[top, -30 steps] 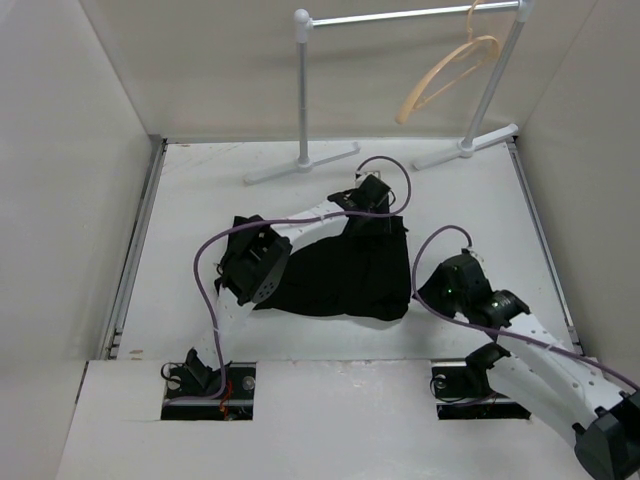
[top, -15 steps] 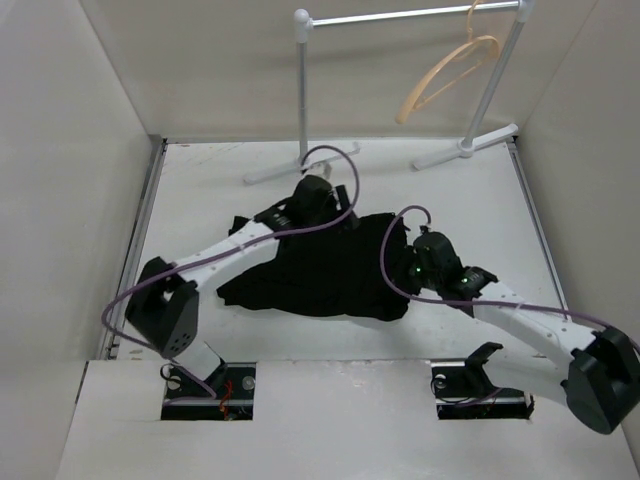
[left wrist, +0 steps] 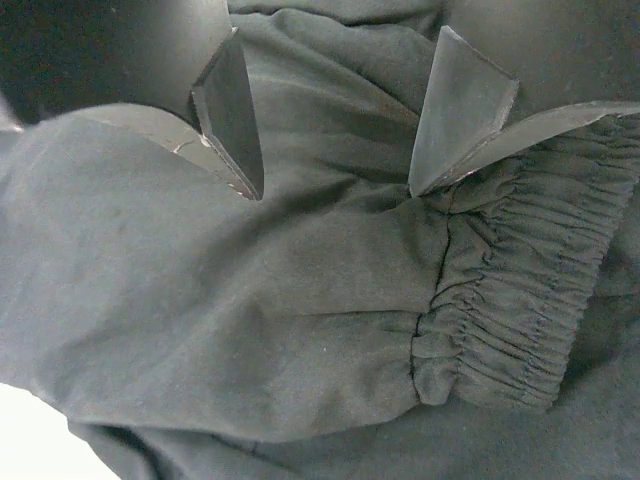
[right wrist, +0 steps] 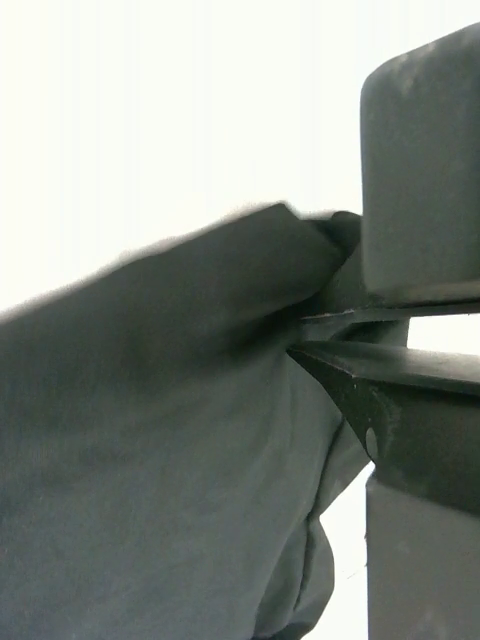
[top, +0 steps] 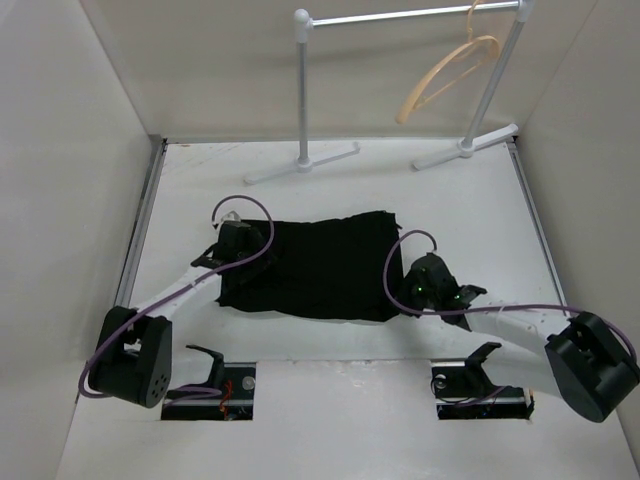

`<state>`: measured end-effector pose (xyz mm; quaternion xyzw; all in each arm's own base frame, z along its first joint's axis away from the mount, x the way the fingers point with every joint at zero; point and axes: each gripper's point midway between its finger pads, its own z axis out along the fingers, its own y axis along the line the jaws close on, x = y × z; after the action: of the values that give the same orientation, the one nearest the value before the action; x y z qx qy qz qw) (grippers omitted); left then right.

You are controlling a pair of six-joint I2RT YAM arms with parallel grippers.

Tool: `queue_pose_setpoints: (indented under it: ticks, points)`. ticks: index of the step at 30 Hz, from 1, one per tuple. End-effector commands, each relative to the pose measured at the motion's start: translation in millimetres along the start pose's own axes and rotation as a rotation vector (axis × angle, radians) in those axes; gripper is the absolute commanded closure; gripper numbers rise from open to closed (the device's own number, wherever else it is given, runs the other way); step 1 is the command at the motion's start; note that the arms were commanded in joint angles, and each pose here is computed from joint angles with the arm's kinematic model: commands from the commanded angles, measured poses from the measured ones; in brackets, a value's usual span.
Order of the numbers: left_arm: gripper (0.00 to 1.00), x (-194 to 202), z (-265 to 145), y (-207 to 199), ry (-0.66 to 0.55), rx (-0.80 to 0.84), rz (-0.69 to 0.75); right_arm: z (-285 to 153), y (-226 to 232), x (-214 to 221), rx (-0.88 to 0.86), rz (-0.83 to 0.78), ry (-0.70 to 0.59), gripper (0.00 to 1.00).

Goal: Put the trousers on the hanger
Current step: Fold the trousers at the center of the board.

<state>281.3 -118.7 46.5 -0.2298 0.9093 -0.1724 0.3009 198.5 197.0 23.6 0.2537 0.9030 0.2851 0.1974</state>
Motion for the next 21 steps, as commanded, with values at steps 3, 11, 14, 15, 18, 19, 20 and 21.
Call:
queue_pose_setpoints:
  ticks: [3,11,14,15,18,19,20,21]
  points:
    - [0.41,-35.9,-16.2,-20.4,-0.112,0.081,0.023,-17.0,17.9,-15.7,-0.006,-0.023,-0.069,0.68]
    - [0.40,-42.2,-46.0,-50.6,-0.112,0.164,0.059,-45.7,73.1,-42.2,-0.130,-0.104,-0.154,0.64]
    - [0.41,-46.1,-46.4,-53.3,-0.110,0.153,0.064,-15.7,52.1,-55.8,-0.068,-0.057,-0.166,0.73]
    - [0.41,-47.8,-47.1,-54.9,-0.110,0.153,0.064,-5.7,40.9,-55.7,-0.035,-0.041,-0.157,0.75]
    - [0.41,-58.2,-54.4,-64.8,-0.131,0.171,0.078,5.9,22.0,-50.9,0.027,-0.012,-0.125,0.79]
    - [0.41,-61.3,-57.6,-67.6,-0.137,0.176,0.084,0.9,24.7,-50.4,0.019,-0.012,-0.122,0.79]
    - [0.41,-63.9,-60.7,-69.2,-0.141,0.177,0.088,-4.2,25.6,-50.8,0.020,-0.013,-0.125,0.78]
    - [0.41,-66.5,-63.3,-70.0,-0.145,0.177,0.092,-12.0,24.7,-49.6,0.031,-0.019,-0.127,0.77]
